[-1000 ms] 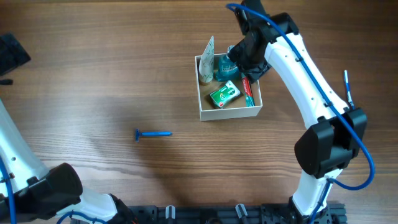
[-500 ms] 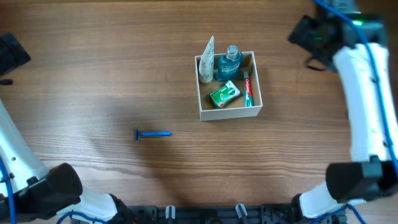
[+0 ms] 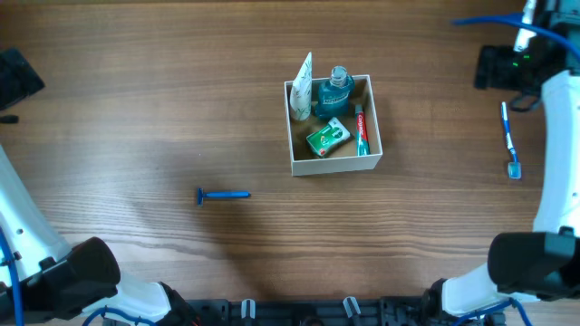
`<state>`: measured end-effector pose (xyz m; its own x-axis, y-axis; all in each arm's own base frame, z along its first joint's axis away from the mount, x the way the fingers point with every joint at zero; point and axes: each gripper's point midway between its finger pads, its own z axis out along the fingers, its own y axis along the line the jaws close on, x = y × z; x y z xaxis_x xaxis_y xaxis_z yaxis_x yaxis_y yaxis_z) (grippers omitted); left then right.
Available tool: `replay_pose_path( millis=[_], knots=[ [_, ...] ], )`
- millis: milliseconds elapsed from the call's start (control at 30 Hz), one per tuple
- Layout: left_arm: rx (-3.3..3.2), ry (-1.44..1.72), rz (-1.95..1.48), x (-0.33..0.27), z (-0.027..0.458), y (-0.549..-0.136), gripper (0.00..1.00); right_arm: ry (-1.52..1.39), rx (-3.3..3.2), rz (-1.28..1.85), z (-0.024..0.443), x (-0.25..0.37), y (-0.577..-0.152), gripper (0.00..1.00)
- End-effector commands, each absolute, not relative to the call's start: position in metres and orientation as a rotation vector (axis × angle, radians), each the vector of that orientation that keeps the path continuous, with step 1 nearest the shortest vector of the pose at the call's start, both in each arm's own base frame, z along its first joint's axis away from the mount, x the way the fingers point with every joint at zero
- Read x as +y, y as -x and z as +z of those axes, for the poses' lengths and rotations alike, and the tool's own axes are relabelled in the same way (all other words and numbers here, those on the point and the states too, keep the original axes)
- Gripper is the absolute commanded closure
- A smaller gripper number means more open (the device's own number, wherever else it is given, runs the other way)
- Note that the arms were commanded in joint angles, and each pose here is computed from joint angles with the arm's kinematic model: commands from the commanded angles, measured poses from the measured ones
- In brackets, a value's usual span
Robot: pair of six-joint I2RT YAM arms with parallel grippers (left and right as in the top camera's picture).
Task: Pack container
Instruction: 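Move the right gripper back toward the blue toothbrush, then lower the right gripper onto the blue toothbrush and close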
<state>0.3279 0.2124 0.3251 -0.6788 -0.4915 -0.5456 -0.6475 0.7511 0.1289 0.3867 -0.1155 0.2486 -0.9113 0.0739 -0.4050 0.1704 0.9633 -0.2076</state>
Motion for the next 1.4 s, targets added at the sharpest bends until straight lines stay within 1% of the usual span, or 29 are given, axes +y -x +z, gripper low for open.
replay_pose_path(
  millis=[0,33,267,533,633,867,1100,1367],
  knots=[
    [2.445,0.885,0.419,0.214,0.326,-0.329,0.0,0.299,2.76,-0.095,0.218,-0.119,-0.392,0.0],
    [2.445,0.885,0.419,0.214,0.326,-0.329,0.0,0.313,2.763,-0.083,0.212,-0.128,-0.392,0.0],
    [2.445,0.885,0.419,0.214,0.326,-0.329,0.0,0.166,2.817,-0.09,0.171,-0.189,-0.396,0.0],
    [2.445,0.885,0.419,0.214,0.326,-0.329,0.0,0.235,2.997,-0.025,0.088,-0.205,-0.395,0.0],
    [2.445,0.885,0.419,0.214,0.326,-0.329,0.0,0.234,3.03,-0.02,0.069,-0.209,-0.395,0.0],
    [2.445,0.885,0.419,0.214,0.326,-0.329,0.0,0.23,3.04,-0.017,0.041,-0.217,-0.403,0.0],
    [2.445,0.885,0.419,0.214,0.326,-0.329,0.0,0.218,3.08,0.022,0.017,-0.217,-0.399,0.0],
    [2.445,0.885,0.419,0.214,0.326,-0.329,0.0,0.21,3.058,-0.001,0.007,-0.221,-0.405,0.0]
  ],
)
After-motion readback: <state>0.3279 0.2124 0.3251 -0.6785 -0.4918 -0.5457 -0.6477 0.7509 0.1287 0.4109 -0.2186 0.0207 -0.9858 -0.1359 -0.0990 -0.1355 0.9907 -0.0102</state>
